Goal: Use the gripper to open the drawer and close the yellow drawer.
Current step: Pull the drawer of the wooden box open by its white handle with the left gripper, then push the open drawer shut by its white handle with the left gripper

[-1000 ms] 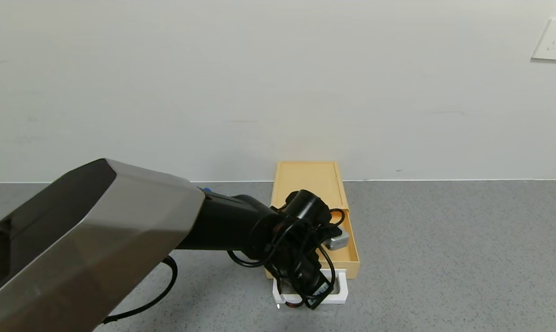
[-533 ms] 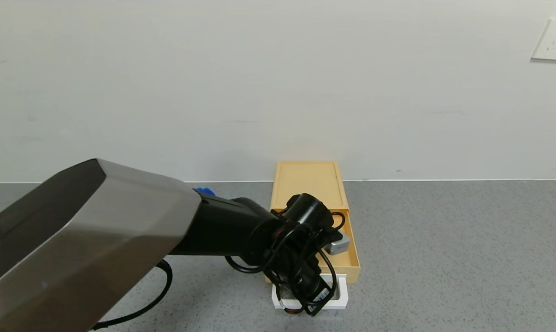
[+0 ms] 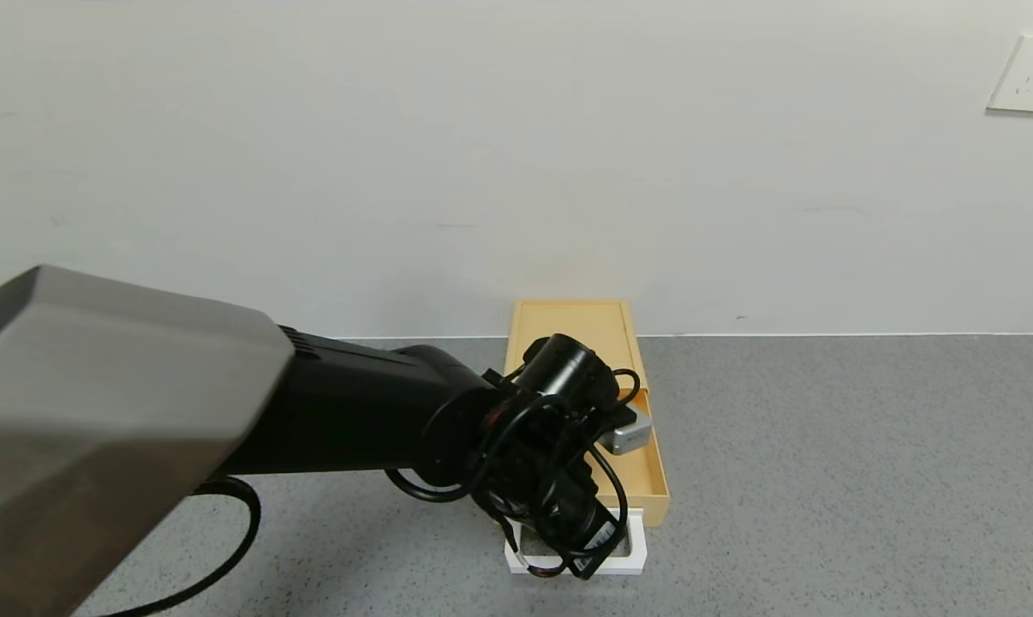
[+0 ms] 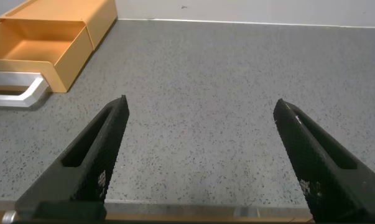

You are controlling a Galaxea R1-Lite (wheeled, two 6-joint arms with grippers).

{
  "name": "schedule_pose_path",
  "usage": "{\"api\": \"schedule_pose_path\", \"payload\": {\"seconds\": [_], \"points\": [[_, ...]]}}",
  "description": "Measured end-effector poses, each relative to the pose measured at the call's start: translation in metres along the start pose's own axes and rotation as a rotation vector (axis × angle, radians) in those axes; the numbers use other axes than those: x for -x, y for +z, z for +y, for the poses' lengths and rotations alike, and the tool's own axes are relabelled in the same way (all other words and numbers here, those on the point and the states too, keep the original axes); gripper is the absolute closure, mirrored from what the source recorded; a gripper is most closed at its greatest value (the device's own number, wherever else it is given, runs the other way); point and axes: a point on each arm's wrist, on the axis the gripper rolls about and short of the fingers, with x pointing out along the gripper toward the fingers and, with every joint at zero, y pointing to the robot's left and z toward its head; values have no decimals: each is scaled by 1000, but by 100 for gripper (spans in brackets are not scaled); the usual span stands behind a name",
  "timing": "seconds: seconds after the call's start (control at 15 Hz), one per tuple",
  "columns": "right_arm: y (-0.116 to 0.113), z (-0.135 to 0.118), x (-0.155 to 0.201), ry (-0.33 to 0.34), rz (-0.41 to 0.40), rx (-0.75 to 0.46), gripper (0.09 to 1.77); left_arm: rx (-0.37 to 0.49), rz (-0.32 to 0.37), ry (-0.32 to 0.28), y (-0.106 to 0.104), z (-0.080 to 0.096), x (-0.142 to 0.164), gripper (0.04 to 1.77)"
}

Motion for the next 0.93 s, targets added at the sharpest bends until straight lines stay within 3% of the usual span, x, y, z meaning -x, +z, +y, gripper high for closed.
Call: {"api": "schedule_pose_path", "payload": {"seconds": [0.13,0.27,0.4,0.53,0.93], "points": [[0,0,0,0,0,0,15,7,-39,17,2,-3,21,170],[0,0,0,0,0,-1,15,33,-87,108,4,-5,47,170],[0,0,0,0,0,-1,15,116,-140,214,4,-6,72,170],[0,0,0,0,0,0,15,203,-191,265,2,-4,93,170],[0,0,0,0,0,-2,15,317,-251,353,-24,30,132,170]]}}
